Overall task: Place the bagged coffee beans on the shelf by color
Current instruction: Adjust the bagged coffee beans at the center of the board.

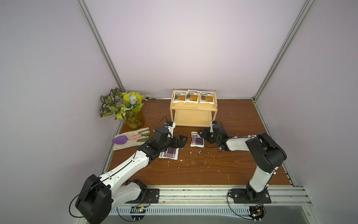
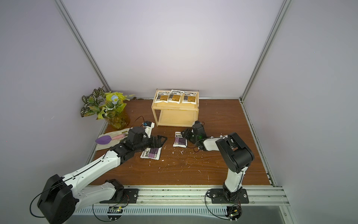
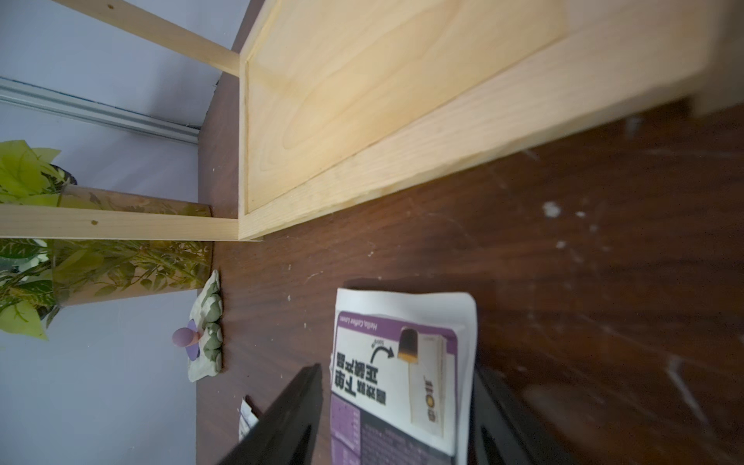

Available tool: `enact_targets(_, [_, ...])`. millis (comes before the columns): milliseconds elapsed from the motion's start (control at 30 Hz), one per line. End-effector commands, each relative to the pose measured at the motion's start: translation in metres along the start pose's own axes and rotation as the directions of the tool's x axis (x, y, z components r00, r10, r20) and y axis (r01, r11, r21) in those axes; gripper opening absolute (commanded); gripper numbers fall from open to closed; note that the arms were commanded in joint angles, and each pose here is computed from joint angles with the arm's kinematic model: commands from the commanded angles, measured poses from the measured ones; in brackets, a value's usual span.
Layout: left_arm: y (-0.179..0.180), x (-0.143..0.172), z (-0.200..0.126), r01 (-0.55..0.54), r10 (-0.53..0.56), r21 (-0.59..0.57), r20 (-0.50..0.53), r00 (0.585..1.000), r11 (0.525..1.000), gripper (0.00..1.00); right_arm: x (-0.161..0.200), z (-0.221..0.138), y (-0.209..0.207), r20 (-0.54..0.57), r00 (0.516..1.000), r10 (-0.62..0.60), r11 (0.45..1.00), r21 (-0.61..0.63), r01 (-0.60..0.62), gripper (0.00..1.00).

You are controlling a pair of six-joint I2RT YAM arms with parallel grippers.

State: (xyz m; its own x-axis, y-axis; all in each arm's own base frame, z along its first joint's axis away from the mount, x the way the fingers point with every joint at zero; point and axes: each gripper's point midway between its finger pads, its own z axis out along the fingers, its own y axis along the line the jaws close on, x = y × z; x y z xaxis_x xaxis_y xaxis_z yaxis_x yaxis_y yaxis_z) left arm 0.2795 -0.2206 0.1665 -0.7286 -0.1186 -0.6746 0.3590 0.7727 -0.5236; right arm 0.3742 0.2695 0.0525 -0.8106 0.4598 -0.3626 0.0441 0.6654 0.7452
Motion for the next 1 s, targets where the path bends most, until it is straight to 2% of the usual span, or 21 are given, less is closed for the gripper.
enact_targets(0, [-0.005, -0.002, -0.003, -0.019, 0.019, 0.016, 0.019, 1.000, 1.000, 1.00, 0.012, 0.012, 0.026, -0.046, 0.997, -0.057, 0.996, -0.066, 0.054, 0.63])
enact_targets(167, [-0.004, 0.000, -0.002, -0.020, 0.020, 0.016, 0.014, 1.000, 1.000, 1.00, 0.034, 0.023, 0.050, -0.116, 0.984, -0.138, 0.984, -0.127, 0.123, 0.63])
enact_targets(267, [-0.004, 0.000, 0.000, -0.020, 0.020, 0.018, 0.014, 1.000, 1.000, 1.00, 0.040, 0.016, 0.053, -0.117, 0.981, -0.154, 0.981, -0.135, 0.138, 0.63])
enact_targets(500, [-0.001, 0.000, 0.007, -0.030, 0.030, 0.007, 0.010, 1.000, 1.000, 1.00, 0.029, -0.031, 0.054, -0.037, 0.989, -0.145, 0.984, -0.108, 0.140, 0.64])
enact_targets(633, [-0.001, 0.000, 0.010, -0.026, 0.026, 0.012, 0.010, 1.000, 1.000, 0.99, 0.038, -0.057, 0.054, -0.040, 0.992, -0.120, 0.986, -0.121, 0.115, 0.64])
enact_targets(800, [0.000, -0.003, 0.011, -0.024, 0.024, 0.004, 0.018, 1.000, 1.000, 1.00, 0.066, -0.075, 0.052, -0.105, 0.986, -0.131, 0.985, -0.124, 0.117, 0.64])
enact_targets(967, [0.002, -0.006, 0.010, -0.010, 0.011, -0.012, 0.034, 0.999, 1.000, 1.00, 0.103, -0.078, 0.054, -0.196, 0.969, -0.153, 0.981, -0.145, 0.126, 0.64])
